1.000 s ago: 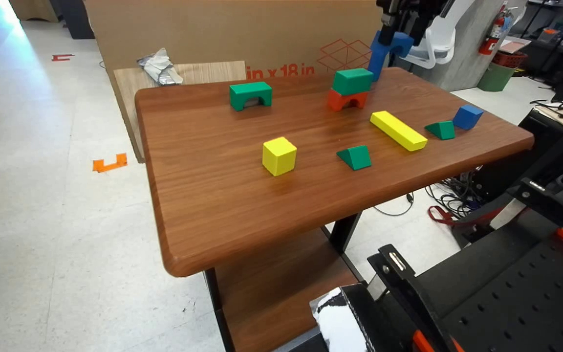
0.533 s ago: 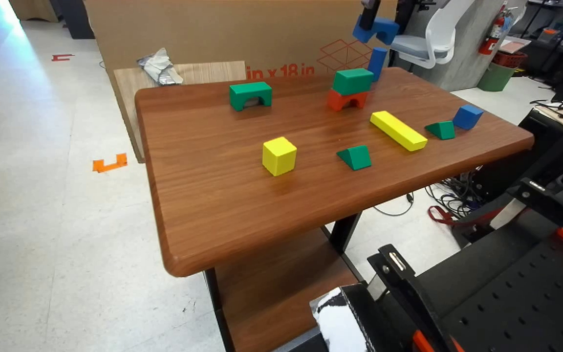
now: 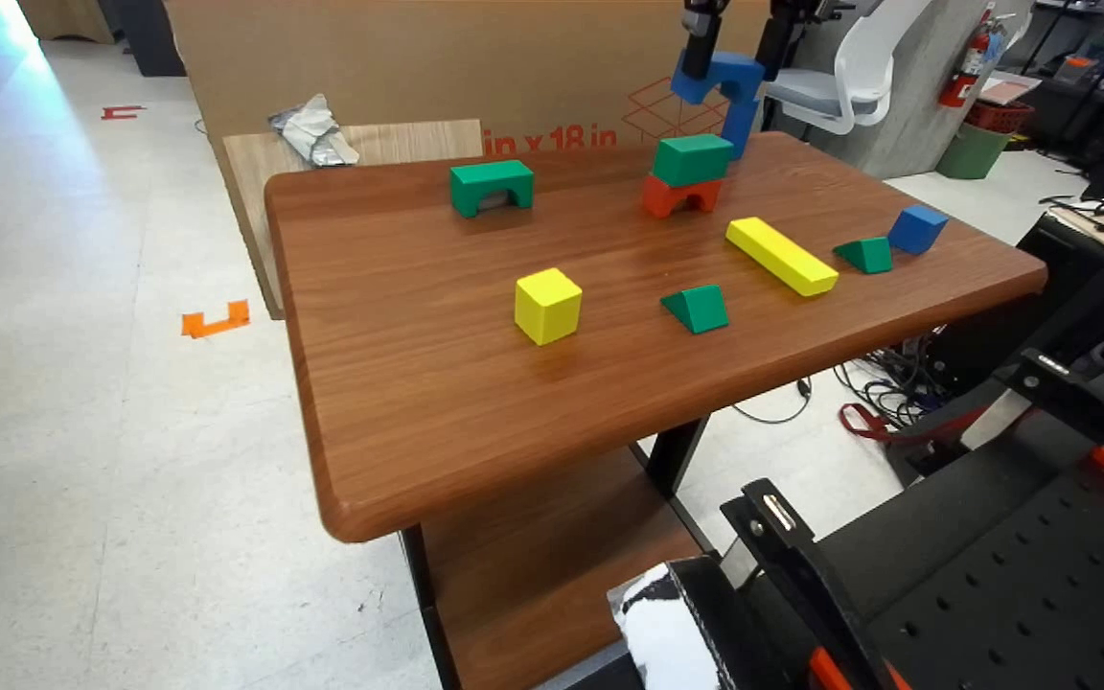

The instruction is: Pick up the blue block and put it on top of the green and

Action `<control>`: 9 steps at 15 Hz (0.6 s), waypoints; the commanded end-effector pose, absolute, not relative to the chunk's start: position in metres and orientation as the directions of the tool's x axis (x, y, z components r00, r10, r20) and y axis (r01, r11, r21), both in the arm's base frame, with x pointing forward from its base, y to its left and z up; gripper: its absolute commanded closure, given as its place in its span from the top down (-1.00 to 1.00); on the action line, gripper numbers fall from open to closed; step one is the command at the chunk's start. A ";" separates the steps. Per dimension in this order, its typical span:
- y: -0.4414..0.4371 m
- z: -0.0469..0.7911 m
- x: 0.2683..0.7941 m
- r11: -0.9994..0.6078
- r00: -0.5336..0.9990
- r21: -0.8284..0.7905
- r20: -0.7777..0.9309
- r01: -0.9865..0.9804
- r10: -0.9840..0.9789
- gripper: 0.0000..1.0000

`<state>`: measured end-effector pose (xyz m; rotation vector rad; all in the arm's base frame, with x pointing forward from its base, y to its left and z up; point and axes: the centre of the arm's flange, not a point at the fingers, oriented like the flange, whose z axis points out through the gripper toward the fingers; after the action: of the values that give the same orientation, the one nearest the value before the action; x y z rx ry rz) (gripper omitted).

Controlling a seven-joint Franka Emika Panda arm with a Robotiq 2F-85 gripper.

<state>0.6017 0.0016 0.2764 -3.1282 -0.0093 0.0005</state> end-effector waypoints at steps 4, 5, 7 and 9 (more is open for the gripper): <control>0.006 0.270 0.604 -0.999 0.998 0.039 -0.052 0.018 0.016 -0.17; 0.006 0.269 0.604 -0.999 0.999 0.043 -0.049 0.018 0.016 -0.17; 0.007 0.267 0.606 -0.998 0.999 0.060 -0.044 0.017 0.014 -0.17; 0.009 0.263 0.608 -0.997 0.999 0.079 -0.042 0.021 0.018 -0.17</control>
<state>0.5992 0.0048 0.2658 -3.1845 -0.0383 0.0711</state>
